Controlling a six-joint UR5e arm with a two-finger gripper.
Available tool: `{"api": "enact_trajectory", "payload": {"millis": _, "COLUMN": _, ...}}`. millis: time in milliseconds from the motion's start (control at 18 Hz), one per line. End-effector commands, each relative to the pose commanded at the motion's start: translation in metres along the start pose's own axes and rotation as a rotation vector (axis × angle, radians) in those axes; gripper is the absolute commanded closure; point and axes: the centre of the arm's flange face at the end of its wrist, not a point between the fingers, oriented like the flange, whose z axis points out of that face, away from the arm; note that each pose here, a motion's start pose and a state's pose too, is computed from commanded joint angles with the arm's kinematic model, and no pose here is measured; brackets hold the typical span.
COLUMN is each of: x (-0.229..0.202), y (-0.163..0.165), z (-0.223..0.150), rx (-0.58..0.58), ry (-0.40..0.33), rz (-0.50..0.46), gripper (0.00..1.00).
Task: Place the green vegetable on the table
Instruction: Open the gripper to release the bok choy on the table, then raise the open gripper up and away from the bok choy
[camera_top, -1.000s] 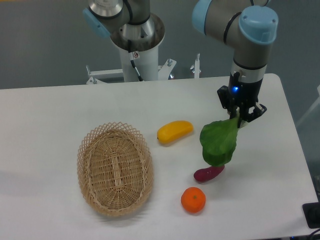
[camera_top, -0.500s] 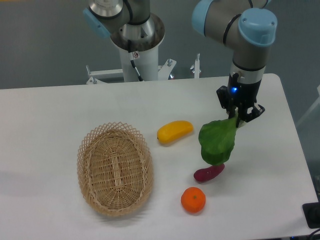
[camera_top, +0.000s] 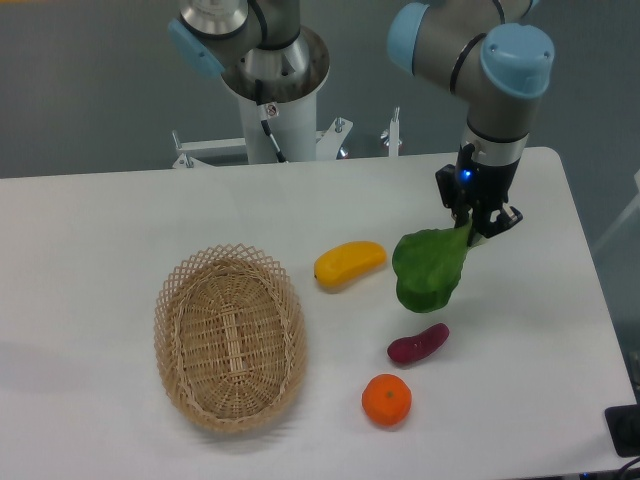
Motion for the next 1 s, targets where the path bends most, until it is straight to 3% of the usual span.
{"api": "enact_trajectory", "payload": {"millis": 278, "x": -0.002, "y": 0.045, "z": 0.036, "rx": -0.021, "ry": -0.042, "rz": 0.040, "gripper": 0.71}}
{"api": "enact_trajectory", "payload": {"millis": 444, "x": -0.002, "y": 0.072, "z": 0.055, "rx": -0.018, "ry": -0.018, "rz": 0.089, "gripper": 0.71}}
{"api": "enact_trajectory", "payload": {"millis": 1000, "x": 0.008, "y": 0.088, "z": 0.089, "rx": -0.009, "ry": 0.012, "rz": 0.105, "gripper": 0.67}}
